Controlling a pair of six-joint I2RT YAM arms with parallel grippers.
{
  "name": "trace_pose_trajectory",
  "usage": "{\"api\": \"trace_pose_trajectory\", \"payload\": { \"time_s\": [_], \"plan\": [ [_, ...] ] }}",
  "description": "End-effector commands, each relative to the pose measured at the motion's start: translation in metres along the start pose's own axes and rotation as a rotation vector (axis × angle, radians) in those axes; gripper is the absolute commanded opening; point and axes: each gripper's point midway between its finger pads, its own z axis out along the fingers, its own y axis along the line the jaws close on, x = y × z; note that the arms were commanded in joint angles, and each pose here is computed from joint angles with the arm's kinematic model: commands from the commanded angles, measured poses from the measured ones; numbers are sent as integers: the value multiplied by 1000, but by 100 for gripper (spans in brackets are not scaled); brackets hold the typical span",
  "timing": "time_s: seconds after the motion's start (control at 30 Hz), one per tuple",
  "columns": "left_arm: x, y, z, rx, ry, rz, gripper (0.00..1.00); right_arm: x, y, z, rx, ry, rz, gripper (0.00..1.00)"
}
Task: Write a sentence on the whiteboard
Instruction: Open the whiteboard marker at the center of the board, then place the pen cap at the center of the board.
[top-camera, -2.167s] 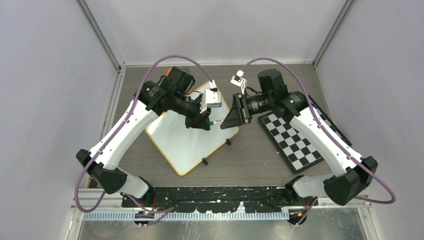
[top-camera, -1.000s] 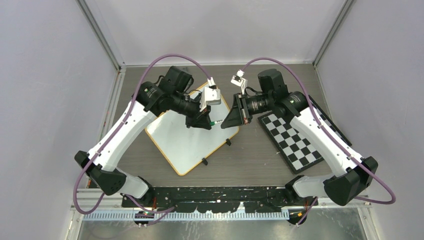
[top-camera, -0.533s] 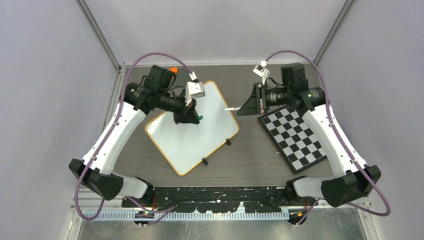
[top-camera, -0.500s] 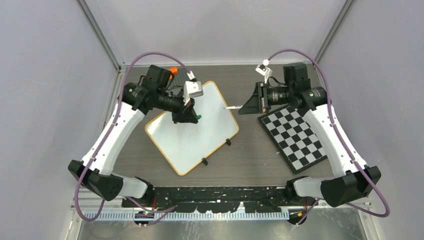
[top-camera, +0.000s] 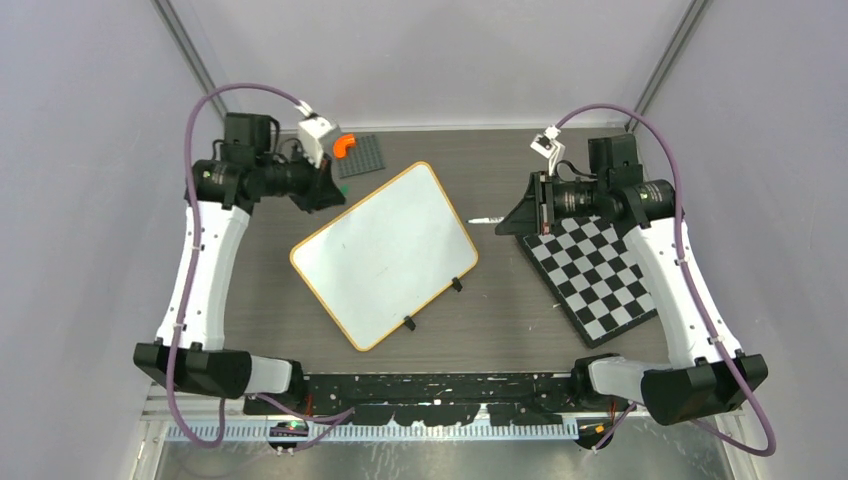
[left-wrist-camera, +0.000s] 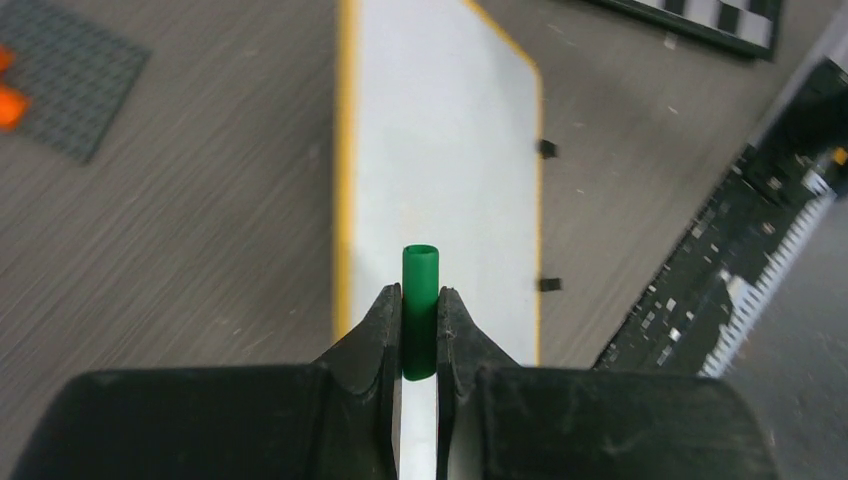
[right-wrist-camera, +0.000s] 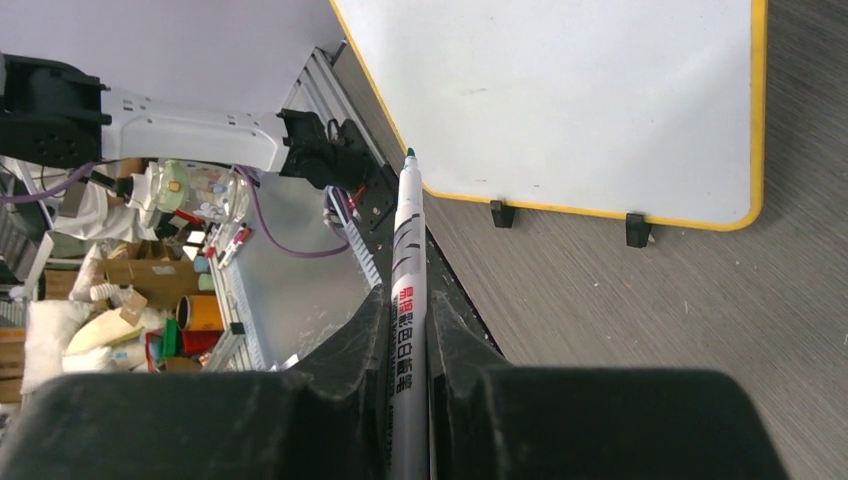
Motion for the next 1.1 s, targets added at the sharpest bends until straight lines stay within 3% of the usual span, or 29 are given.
{"api": "trace_pose_trajectory", "payload": {
  "time_s": [0.0, 0.07, 0.2, 0.37, 0.5, 0.67, 1.07],
  "plan": [
    [1, 83, -32, -296, -1, -132, 0, 14, 1, -4, 16, 13, -49, 0],
    [31, 128, -57, -425, 15, -261, 0, 19, -3, -3, 30, 19, -55, 0],
    [100, 173, -76, -519, 108, -445, 0, 26, -6, -2, 43, 28, -56, 0],
    [189, 180, -65, -520, 321, -508, 0, 31, -11, 2, 47, 41, -55, 0],
    [240, 179, -43, -494, 407, -547, 0, 34, -12, 7, 41, 55, -53, 0],
    [276, 187, -22, -469, 459, -601, 2, 38, -12, 9, 42, 63, -56, 0],
    [323, 193, 6, -422, 537, -666, 10, 52, -20, 8, 72, 86, -77, 0]
  ]
}}
